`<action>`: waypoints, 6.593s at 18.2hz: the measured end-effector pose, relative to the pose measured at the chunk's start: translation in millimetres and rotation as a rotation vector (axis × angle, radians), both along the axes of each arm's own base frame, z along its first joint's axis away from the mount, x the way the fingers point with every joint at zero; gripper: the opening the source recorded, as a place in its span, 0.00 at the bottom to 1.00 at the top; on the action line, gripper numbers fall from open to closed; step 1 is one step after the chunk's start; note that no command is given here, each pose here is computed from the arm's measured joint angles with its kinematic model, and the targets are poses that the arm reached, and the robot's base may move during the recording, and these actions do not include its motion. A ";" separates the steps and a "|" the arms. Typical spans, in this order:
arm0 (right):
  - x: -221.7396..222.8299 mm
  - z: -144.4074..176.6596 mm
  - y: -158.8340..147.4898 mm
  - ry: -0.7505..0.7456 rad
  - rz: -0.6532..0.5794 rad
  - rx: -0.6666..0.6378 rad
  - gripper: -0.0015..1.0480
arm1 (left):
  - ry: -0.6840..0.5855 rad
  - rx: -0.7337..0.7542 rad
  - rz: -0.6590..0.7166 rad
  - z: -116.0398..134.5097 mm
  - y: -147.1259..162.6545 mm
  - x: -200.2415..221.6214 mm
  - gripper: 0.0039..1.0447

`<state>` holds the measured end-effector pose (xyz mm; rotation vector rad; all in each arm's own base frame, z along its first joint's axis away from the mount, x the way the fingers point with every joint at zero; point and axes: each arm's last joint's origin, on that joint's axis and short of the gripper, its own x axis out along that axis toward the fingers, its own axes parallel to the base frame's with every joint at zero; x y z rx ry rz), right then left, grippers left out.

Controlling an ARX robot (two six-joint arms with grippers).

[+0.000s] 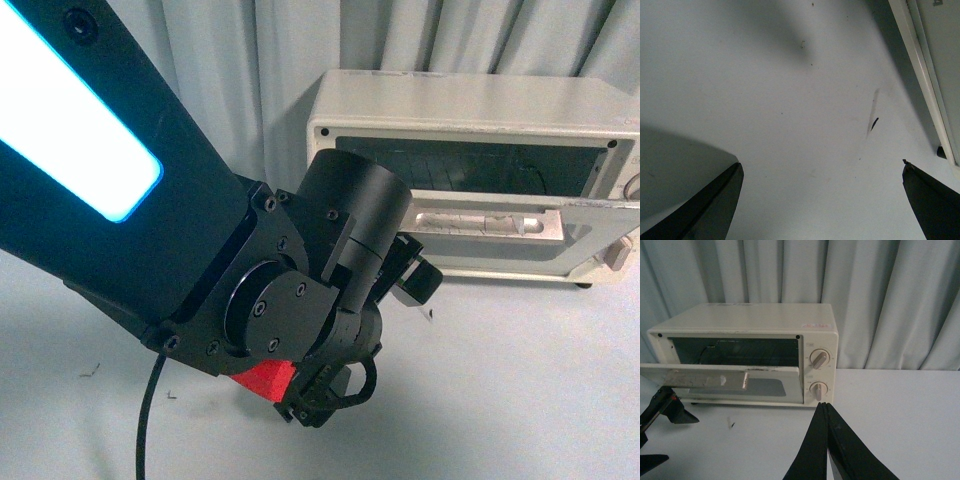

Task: Open oven

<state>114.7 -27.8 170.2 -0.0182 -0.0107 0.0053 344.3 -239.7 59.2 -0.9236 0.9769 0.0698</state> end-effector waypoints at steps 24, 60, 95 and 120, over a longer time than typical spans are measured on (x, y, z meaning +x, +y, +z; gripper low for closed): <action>-17.5 -3.4 27.8 0.007 -0.006 0.008 0.95 | -0.041 -0.048 -0.005 -6.9 7.3 -12.1 0.93; -17.5 -3.5 27.8 0.007 -0.006 0.010 0.94 | -1.002 0.915 -0.039 105.9 240.2 -208.7 0.01; -17.5 -3.4 27.8 0.007 -0.006 0.010 0.94 | -0.972 0.907 -0.063 105.4 239.7 -246.5 0.53; -17.5 -3.4 27.8 0.007 -0.006 0.010 0.94 | -0.972 0.908 -0.064 105.4 239.7 -246.5 0.94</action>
